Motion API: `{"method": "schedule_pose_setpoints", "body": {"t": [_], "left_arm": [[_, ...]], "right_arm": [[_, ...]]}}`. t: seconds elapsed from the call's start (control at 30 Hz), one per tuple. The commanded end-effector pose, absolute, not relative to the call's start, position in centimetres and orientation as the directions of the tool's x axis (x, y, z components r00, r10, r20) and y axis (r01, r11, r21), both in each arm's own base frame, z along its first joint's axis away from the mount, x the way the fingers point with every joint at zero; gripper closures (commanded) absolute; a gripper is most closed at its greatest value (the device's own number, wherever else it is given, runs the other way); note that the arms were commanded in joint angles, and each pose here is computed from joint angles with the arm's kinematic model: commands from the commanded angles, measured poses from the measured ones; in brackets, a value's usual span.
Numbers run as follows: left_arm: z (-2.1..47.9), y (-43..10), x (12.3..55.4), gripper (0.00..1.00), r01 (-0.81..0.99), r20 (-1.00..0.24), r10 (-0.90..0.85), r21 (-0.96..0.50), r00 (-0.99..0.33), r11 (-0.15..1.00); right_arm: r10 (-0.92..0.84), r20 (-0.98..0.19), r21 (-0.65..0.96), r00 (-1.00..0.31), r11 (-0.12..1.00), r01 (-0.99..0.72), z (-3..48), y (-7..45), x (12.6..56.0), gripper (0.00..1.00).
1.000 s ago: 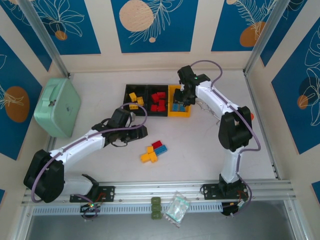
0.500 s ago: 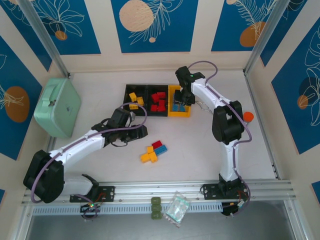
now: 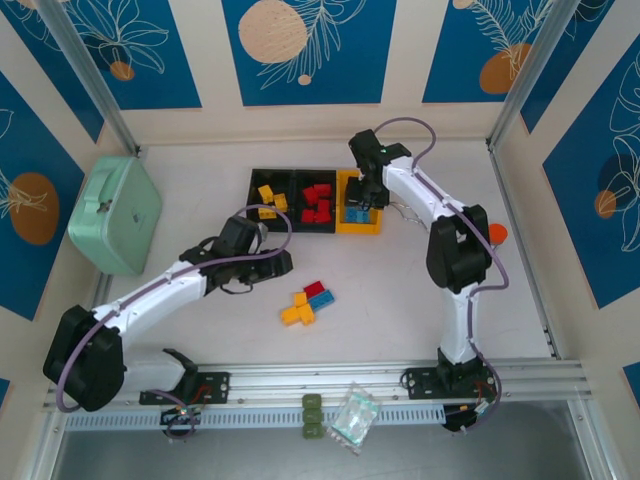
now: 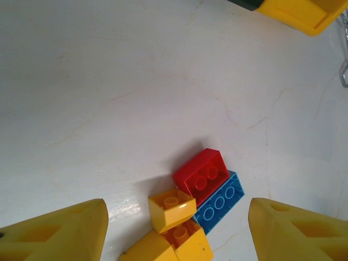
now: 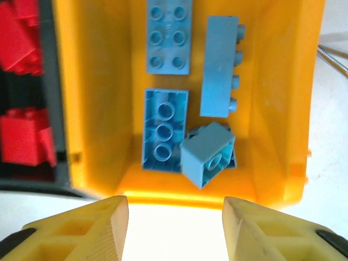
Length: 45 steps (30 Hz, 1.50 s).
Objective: Sort the legos into containers by color
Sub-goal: Place the lego in the container, then pick up the lego from the middle-left of the table.
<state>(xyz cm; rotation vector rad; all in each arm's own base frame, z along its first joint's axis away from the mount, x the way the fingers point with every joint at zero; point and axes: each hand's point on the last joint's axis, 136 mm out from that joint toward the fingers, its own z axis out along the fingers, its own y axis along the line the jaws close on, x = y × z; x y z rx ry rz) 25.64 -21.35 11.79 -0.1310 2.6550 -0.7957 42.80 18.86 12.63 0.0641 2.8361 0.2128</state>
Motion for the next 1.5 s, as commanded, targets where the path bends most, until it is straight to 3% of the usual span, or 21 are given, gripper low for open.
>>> {"method": "schedule_pose_setpoints", "body": {"t": [0.0, 0.17, 0.37, 0.53, 0.7, 0.93, 1.27, 1.47], "left_arm": [[13.3, -20.0, 26.3, 0.31, 0.014, -0.358, -0.195, -0.505, -0.913, 0.863], [13.4, -20.1, 26.5, 0.32, 0.039, -0.347, -0.15, -0.482, -0.926, 0.875], [12.8, -21.6, 25.3, 0.33, 0.087, -0.289, -0.07, -0.497, -0.955, 0.864], [11.5, -22.5, 21.6, 0.35, 0.244, -0.249, 0.146, -0.431, -0.958, 0.868], [10.7, -22.5, 18.3, 0.32, 0.454, -0.209, 0.403, -0.363, -0.891, 0.814], [8.5, -22.8, 17.0, 0.28, 0.637, -0.174, 0.613, -0.244, -0.771, 0.731], [5.3, -24.1, 16.6, 0.28, 0.756, -0.193, 0.731, -0.156, -0.654, 0.635], [2.7, -24.4, 16.3, 0.33, 0.787, -0.133, 0.776, -0.077, -0.616, 0.612]], "right_arm": [[0.053, -0.406, 0.288, -0.912, 0.955, -0.073, 18.8, 20.4, 40.8, 0.48], [0.043, -0.437, 0.408, -0.899, 0.9, -0.155, 20.2, 21.1, 36.6, 0.46], [0.021, -0.417, 0.457, -0.909, 0.869, -0.189, 18.3, 20.4, 31.7, 0.46], [0.029, -0.39, 0.469, -0.92, 0.866, -0.172, 16.3, 19.0, 29.2, 0.45], [0.035, -0.37, 0.55, -0.928, 0.814, -0.188, 16.0, 18.8, 27.2, 0.39], [0.159, -0.19, 0.761, -0.969, 0.648, -0.043, 15.7, 17.6, 24.8, 0.37], [0.245, -0.15, 0.787, -0.958, 0.616, 0.035, 14.5, 15.5, 23.3, 0.36], [0.252, -0.149, 0.788, -0.956, 0.614, 0.039, 14.4, 15.5, 23.6, 0.36]]}}
